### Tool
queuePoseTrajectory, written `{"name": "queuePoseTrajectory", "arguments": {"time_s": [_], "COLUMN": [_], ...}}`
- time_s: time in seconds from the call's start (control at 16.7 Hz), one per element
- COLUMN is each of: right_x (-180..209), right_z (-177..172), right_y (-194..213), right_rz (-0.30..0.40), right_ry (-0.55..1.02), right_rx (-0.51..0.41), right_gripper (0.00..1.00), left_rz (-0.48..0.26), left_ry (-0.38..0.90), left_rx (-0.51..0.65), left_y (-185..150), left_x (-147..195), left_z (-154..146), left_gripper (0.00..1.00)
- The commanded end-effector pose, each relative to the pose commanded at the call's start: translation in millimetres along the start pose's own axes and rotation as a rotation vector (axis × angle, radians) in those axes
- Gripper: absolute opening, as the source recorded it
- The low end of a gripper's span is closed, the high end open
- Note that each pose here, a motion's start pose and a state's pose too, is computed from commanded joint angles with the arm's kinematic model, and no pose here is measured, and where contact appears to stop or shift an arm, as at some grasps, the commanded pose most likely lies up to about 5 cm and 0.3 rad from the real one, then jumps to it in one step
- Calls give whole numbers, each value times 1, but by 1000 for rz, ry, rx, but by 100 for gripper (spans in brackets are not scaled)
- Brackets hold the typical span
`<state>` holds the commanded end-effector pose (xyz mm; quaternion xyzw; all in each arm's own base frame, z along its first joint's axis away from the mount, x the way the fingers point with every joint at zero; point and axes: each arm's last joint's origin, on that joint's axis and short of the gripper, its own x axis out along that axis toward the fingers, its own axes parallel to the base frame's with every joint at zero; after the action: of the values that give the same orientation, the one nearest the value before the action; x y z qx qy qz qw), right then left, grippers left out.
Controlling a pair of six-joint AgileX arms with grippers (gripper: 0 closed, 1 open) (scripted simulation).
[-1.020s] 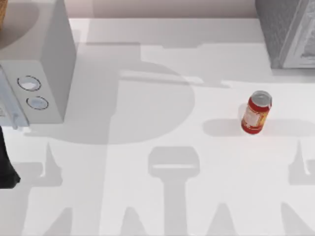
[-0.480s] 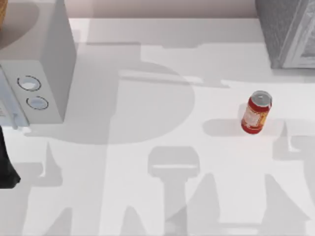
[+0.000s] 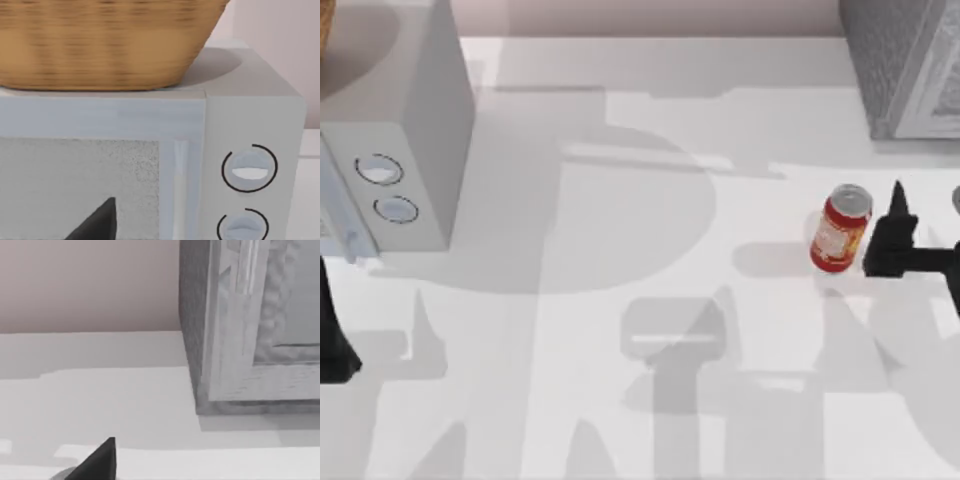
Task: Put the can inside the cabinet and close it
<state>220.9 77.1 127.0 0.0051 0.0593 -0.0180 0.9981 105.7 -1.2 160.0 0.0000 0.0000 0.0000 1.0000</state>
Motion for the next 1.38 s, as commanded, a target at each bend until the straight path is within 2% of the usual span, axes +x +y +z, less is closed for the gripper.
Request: {"name": "queuePoseTrajectory", "arguments": {"time_s": [0.3,0.66,1.02,1.08,1.38], "right_x": [16,14,12,13,27], "right_z": [-48,-92,-98,-122,-109], "right_y": [35,57,60,60,65], "right_rz": [10,23,26,41,27], "right_ry": [-5,-21,-24,63,-14], "right_rx": [-7,-9,-9,-15,0], "right_gripper": [100,100,100,100,100], "left_rz": [0,0,0,0,0], "left_ry": [0,0,0,0,0], "left_rx": [0,0,0,0,0], "left_y": [0,0,0,0,0], "left_x": [0,0,0,0,0], "left_z": [0,0,0,0,0], "left_gripper": [100,100,100,100,100]}}
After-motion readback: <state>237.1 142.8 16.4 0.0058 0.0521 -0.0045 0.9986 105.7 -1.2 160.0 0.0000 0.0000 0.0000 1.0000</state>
